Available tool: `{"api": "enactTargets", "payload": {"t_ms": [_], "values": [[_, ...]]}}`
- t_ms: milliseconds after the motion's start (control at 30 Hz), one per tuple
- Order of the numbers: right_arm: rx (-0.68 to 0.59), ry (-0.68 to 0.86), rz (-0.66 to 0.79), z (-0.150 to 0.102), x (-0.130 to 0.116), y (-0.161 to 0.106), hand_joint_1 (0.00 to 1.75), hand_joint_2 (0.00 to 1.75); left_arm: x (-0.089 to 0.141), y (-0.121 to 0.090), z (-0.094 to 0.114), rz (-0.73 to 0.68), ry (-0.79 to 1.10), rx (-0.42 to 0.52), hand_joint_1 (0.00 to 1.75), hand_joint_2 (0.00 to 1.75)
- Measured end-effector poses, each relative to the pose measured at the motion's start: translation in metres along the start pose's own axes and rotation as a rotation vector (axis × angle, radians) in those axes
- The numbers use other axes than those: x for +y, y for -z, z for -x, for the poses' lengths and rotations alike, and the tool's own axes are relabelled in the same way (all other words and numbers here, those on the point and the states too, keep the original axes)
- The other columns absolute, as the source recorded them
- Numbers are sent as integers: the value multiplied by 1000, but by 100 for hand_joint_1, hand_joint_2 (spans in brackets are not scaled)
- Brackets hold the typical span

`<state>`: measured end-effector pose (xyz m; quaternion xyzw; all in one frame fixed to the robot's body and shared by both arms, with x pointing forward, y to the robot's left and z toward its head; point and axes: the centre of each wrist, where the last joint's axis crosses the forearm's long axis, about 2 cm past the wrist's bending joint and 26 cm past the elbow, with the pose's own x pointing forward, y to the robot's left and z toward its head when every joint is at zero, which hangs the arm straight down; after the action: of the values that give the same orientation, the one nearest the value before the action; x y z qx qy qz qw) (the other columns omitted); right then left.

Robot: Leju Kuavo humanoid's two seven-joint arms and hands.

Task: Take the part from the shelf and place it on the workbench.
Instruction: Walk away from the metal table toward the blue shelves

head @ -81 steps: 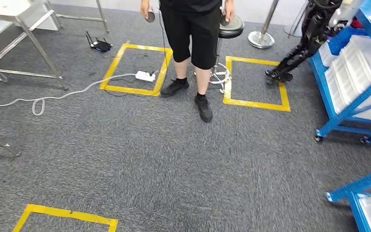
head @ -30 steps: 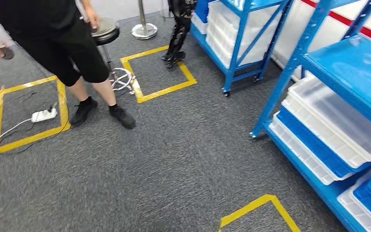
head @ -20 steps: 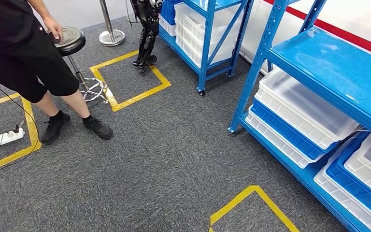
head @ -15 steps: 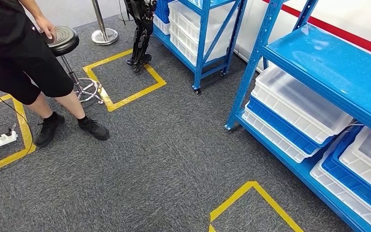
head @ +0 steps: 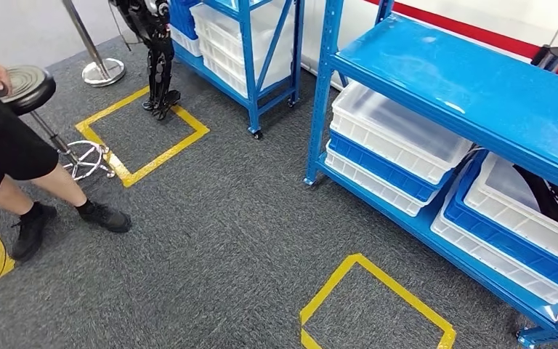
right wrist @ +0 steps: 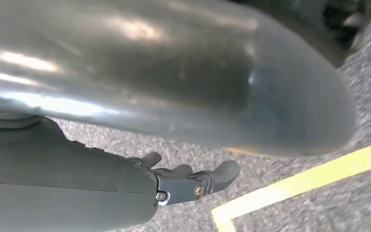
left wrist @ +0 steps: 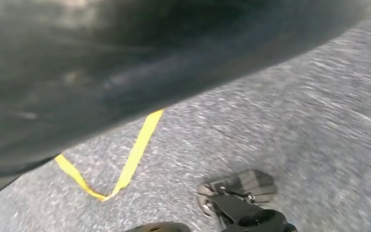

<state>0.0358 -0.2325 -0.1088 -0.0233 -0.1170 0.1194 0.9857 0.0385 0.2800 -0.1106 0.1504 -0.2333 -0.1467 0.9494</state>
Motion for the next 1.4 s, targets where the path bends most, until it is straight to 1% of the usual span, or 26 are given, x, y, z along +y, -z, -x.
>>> {"api": "enactTargets", "payload": {"t_ms": [233,500,800,1067,1200,1400], "values": [[2,-2,-1,1,1,0,0,0,-1,-2,4,4,2,9,0,0],[9,-4,-4,4,2,-1,0,0,-2,-2,3,3,2,6,0,0],[1,-7,-3,0,1,0,0,0,-2,-3,5,-4,5,10,0,0],[-1,-20,-3,0,1,0,0,0,-3,-1,0,-6,4,1,0,0],[-6,-20,-4,-1,2,0,0,0,-4,-3,4,-2,6,8,0,0],[-9,-21,-3,-1,1,0,0,0,-2,-2,3,-4,14,1,0,0]]}}
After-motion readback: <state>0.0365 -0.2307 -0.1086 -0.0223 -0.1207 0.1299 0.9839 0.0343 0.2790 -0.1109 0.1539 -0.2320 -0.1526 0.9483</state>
